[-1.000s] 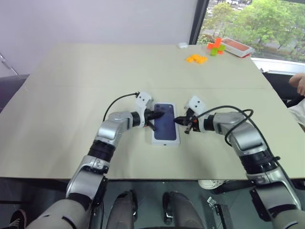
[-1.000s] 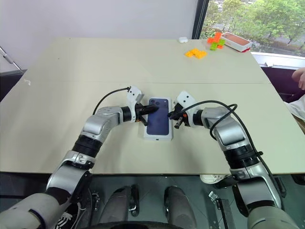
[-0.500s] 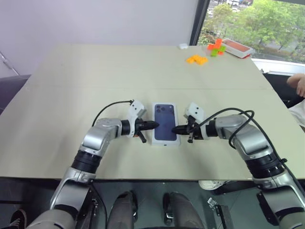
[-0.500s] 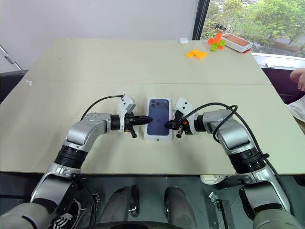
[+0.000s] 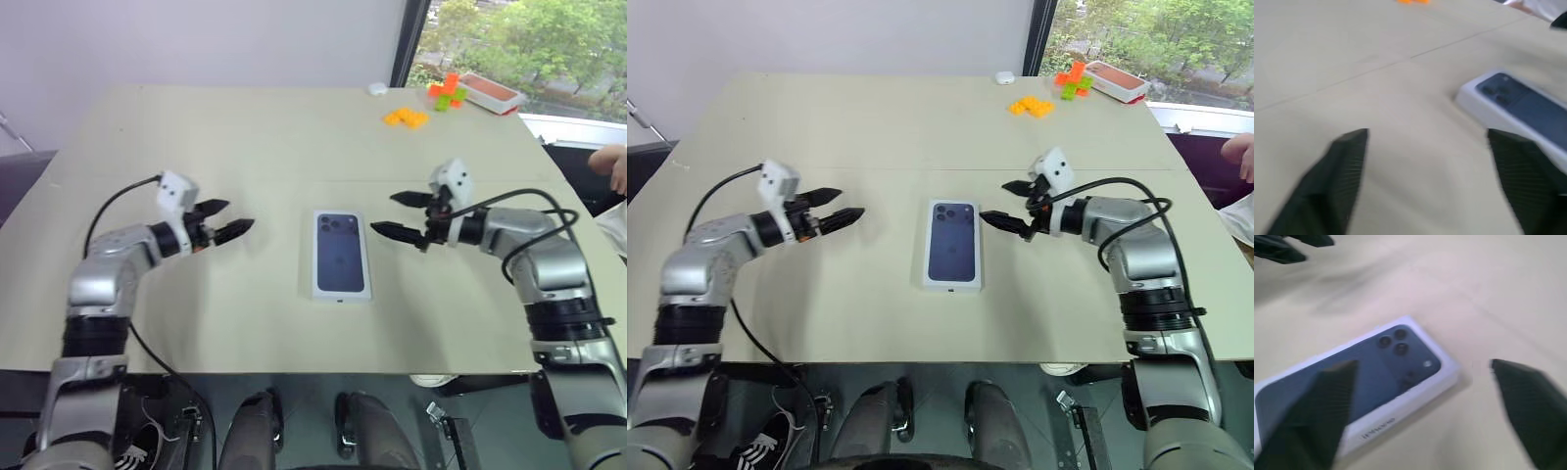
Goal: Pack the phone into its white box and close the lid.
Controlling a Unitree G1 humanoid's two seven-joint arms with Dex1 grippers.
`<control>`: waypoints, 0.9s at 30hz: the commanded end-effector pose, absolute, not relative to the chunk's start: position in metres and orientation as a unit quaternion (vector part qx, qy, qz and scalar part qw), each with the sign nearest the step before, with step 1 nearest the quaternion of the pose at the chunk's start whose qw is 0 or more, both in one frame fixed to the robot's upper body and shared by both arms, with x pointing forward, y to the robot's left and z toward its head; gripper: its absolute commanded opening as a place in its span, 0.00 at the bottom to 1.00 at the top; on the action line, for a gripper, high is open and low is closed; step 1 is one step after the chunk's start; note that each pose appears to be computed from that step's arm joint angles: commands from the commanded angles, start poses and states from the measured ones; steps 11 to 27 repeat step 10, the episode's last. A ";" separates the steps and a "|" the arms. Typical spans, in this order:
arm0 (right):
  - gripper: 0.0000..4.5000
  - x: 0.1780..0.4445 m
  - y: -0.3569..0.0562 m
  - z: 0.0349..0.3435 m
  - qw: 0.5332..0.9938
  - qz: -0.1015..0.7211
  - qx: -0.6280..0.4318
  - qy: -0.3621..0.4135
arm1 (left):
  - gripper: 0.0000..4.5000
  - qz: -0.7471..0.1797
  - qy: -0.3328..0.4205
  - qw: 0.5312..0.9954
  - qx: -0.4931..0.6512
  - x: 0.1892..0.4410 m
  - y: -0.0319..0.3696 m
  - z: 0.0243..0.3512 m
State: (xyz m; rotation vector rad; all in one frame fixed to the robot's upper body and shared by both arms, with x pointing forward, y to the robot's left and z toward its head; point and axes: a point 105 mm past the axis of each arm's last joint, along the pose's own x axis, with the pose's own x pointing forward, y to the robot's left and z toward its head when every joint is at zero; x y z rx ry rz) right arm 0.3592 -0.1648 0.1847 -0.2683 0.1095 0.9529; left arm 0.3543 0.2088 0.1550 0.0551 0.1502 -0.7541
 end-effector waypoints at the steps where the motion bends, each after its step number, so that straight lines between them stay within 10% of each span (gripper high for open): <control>1: 1.00 0.350 -0.181 0.192 0.874 0.463 -0.148 0.029 | 0.99 -0.377 0.044 0.923 0.054 0.336 0.226 0.173; 27: 1.00 0.343 -0.214 0.184 0.869 0.460 -0.176 0.039 | 0.99 -0.335 0.072 0.936 0.080 0.300 0.271 0.162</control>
